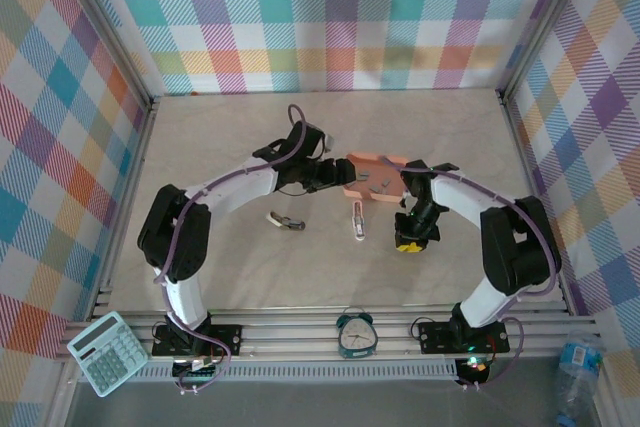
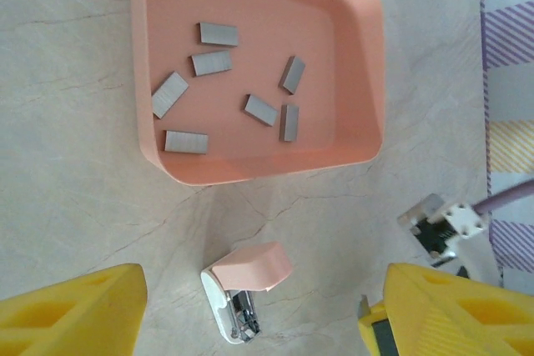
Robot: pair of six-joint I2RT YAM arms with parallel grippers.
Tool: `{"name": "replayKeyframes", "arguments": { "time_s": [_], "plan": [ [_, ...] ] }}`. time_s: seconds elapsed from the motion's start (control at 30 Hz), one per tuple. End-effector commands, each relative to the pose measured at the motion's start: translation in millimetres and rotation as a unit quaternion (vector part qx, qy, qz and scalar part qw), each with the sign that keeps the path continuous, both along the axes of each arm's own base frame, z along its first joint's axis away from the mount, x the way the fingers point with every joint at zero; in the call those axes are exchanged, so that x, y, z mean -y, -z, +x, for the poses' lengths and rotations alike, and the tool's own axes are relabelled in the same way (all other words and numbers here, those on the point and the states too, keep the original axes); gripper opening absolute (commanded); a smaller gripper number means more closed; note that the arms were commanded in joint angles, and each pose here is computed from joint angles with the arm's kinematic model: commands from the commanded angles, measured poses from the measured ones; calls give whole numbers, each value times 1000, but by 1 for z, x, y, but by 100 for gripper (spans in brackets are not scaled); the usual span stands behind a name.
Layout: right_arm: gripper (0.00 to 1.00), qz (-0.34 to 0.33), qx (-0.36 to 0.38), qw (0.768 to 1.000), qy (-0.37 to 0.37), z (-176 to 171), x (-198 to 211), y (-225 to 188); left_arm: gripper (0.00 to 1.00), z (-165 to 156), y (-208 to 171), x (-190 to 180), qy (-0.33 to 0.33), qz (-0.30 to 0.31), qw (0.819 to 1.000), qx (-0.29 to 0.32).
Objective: Load the staples into the stapler
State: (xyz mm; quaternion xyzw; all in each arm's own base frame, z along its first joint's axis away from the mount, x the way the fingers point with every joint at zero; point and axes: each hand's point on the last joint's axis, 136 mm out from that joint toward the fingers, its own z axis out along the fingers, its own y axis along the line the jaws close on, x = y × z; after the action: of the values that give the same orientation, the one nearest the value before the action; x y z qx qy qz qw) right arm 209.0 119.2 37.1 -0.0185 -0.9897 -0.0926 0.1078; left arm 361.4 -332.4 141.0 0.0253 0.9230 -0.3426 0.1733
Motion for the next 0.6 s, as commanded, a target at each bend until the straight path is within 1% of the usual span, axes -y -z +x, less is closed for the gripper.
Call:
{"name": "replayKeyframes", "arguments": {
  "time_s": [0.0,0.2,0.33,0.57],
  "plan": [
    [20,-22,-22,1000,1,-7,5,10,75,-8,7,-12,1,20,1000,-5],
    [21,-32,-39,999,-3,-10,6,20,75,-9,6,-20,-9,23,1000,-3],
    [28,-35,-39,999,-7,-8,7,23,75,-10,10,-24,-12,26,1000,-7],
    [30,-44,-12,999,-18,12,6,13,75,-10,12,-30,-17,28,999,-9]
  ]
}}
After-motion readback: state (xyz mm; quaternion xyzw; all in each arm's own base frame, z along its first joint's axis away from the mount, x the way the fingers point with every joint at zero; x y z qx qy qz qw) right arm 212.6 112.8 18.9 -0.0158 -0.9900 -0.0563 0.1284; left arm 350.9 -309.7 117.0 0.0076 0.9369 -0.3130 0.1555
